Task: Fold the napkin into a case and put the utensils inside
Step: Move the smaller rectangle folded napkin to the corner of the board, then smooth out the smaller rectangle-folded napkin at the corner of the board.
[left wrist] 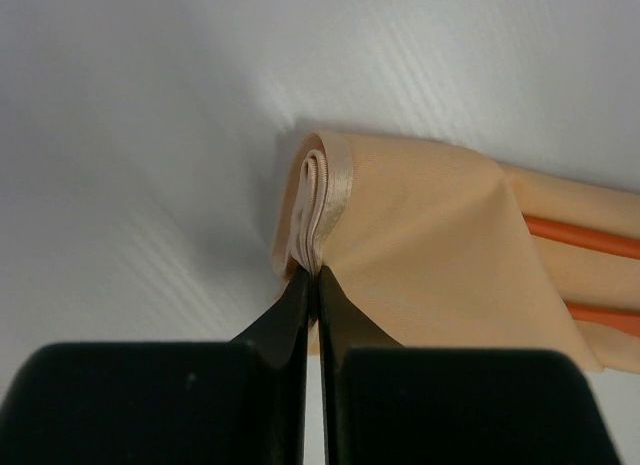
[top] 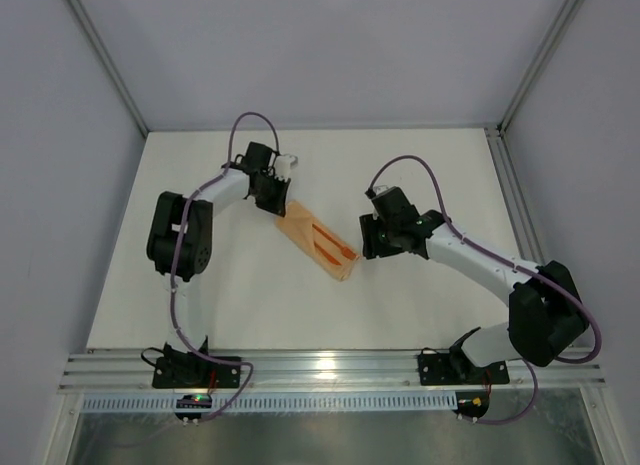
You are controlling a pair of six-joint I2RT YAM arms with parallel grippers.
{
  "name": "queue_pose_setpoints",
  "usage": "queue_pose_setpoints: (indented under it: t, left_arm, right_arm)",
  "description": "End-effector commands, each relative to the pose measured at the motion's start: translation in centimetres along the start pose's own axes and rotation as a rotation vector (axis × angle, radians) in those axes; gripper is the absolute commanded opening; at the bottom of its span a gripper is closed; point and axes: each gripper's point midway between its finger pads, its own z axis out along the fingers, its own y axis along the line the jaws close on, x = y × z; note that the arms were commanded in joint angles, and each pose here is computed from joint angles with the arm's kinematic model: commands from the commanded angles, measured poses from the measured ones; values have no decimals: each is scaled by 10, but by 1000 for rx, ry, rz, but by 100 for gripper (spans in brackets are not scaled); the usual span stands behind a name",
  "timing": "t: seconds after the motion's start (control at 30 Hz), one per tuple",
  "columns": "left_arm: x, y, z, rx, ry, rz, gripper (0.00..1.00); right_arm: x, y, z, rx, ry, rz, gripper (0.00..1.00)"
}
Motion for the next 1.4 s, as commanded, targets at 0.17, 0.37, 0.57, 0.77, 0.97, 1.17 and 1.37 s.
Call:
queue_pose_setpoints:
  t: [0.17, 0.37, 0.57, 0.77, 0.97, 1.17, 1.37]
  left_arm:
    - [26, 86, -65, -149, -42, -153, 0]
    - [62, 155, -108, -252, -47, -236, 0]
    - [94, 212, -150, -314, -74, -317, 0]
    - [120, 249, -177, -351, -104, -379, 0]
    - [133, 252, -176, -281, -129, -357, 0]
    - [128, 241, -180, -230, -166, -368, 21]
    - [127, 256, -217, -365, -208, -417, 37]
  right_arm:
    - [-8, 0, -8, -13, -58, 5, 52]
    - [-12, 1, -14, -20, -77, -7, 52]
    - [-20, 12, -5, -52, -73, 32, 50]
    - [-99, 39, 25, 29, -210, 81, 36]
    - [-172, 131, 50, 53, -390, 25, 28]
    - [-170, 205, 124, 63, -321, -52, 11]
    - [-159, 208, 152, 118, -323, -58, 3]
